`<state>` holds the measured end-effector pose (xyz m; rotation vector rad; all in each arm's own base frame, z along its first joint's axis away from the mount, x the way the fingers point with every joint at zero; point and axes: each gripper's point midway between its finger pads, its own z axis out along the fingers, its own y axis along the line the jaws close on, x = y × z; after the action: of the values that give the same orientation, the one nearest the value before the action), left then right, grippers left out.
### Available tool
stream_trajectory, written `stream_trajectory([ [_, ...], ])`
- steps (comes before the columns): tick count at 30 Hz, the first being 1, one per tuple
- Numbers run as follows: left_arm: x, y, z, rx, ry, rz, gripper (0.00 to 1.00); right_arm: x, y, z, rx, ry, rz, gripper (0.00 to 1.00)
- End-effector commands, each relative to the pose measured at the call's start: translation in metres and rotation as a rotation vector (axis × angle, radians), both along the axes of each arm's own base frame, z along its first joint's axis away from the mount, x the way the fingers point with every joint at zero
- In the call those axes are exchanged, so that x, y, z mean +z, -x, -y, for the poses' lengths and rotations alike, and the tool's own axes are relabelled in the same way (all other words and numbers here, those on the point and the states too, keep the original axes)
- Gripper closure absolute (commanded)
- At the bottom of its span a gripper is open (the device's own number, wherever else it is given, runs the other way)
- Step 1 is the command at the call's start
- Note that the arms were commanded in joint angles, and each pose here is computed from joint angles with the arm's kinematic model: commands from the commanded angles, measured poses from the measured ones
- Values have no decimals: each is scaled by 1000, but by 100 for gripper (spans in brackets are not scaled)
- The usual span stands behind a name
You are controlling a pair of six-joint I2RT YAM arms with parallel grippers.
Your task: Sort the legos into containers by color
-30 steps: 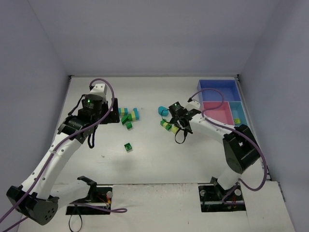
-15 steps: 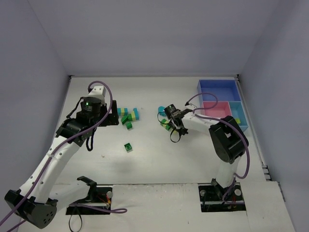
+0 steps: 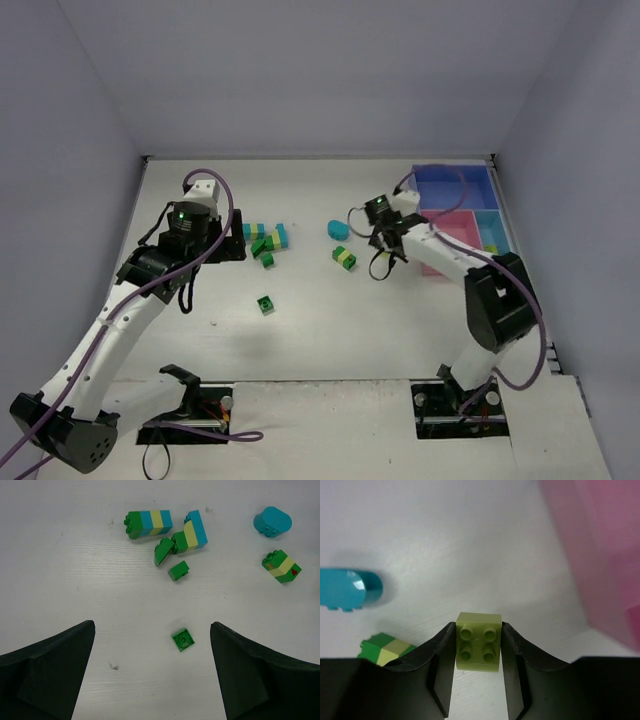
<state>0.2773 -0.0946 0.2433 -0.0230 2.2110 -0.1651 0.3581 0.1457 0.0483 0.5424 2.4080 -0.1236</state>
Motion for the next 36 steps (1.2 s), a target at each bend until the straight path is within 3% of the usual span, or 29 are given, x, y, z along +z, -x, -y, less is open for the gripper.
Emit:
stream_trajectory([
  [1,18,-6,2,4,21,59,9,102,-51,56,113,105,227,100],
  [5,19,-7,4,-6,25,69,9,140,-67,127,190,152,278,100],
  [9,22,-8,9,-40,31,86,9,148,-77,203,230,198,282,100],
  [11,23,-7,11,-68,27,92,9,141,-75,253,166,255,253,100],
  [16,27,-1,19,-141,43,114,9,128,-93,280,247,207,290,100],
  [23,22,5,15,-142,33,116,9,72,-96,299,238,225,148,98],
  [29,17,6,12,-138,9,104,9,70,-95,308,196,244,131,67],
  [33,17,3,13,-140,10,105,9,88,-98,303,208,234,179,31],
  [36,15,1,15,-144,13,101,9,113,-99,287,230,222,242,20],
])
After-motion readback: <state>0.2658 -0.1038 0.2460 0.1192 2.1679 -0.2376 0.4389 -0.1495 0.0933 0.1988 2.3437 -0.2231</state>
